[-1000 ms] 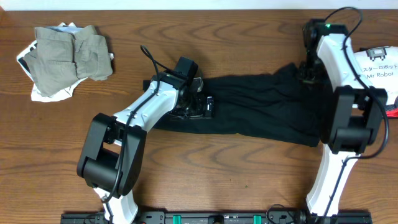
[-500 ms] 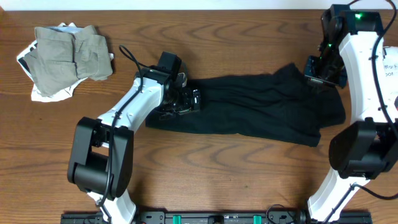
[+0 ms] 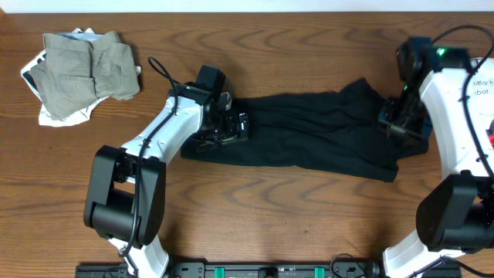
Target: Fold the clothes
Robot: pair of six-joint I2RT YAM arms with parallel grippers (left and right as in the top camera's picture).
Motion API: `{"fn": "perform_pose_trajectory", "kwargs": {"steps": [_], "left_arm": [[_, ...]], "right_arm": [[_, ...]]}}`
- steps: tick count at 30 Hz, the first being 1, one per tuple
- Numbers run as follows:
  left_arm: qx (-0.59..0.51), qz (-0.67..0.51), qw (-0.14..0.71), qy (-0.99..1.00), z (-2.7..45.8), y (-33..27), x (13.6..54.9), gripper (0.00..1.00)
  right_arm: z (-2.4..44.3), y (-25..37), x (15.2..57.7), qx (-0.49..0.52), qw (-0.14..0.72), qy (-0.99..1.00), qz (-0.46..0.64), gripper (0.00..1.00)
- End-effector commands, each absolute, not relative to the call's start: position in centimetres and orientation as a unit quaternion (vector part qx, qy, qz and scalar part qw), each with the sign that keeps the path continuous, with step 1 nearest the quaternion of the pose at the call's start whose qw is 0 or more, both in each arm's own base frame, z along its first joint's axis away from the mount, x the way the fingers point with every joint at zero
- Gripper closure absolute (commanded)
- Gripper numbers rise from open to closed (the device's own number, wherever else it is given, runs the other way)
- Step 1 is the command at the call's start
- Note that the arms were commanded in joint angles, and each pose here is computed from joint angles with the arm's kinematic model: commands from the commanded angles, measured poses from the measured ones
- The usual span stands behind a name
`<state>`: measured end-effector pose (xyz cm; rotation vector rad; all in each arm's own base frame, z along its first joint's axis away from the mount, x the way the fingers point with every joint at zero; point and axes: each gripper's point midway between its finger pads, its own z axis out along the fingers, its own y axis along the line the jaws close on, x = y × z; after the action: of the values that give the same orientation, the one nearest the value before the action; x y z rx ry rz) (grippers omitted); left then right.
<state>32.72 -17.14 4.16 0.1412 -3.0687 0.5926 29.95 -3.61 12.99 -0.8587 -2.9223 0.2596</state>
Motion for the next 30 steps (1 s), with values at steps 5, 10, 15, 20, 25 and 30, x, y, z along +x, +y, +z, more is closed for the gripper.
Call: {"fn": "perform_pose_trajectory", "kwargs": {"steps": [5, 10, 15, 20, 25, 30], "left_arm": [[0.051, 0.181, 0.017, -0.982, 4.6, -16.7, 31.9, 0.02], [0.052, 0.178, 0.025, -0.982, 4.5, -16.6, 31.5, 0.02], [0.052, 0.178, 0.025, -0.982, 4.5, -16.6, 31.5, 0.02], [0.052, 0.178, 0.025, -0.982, 4.5, -16.6, 31.5, 0.02], [0.052, 0.178, 0.025, -0.982, 4.5, -16.6, 31.5, 0.02], [0.052, 0.178, 0.025, -0.982, 4.5, -16.6, 31.5, 0.02]], "right_arm": [[7.4, -4.8, 28.6, -0.353, 0.050, -0.931, 0.073, 0.57], [5.7, -5.4, 28.3, -0.380, 0.054, -0.922, 0.043, 0.60], [3.8, -5.1, 27.7, -0.370, 0.056, -0.927, 0.029, 0.59], [2.1, -3.8, 28.1, -0.351, 0.047, -0.935, -0.010, 0.62], [1.8, -3.5, 29.2, -0.345, 0.027, -0.938, -0.030, 0.66], [1.7, -3.5, 29.8, -0.345, 0.016, -0.938, -0.034, 0.96]]}}
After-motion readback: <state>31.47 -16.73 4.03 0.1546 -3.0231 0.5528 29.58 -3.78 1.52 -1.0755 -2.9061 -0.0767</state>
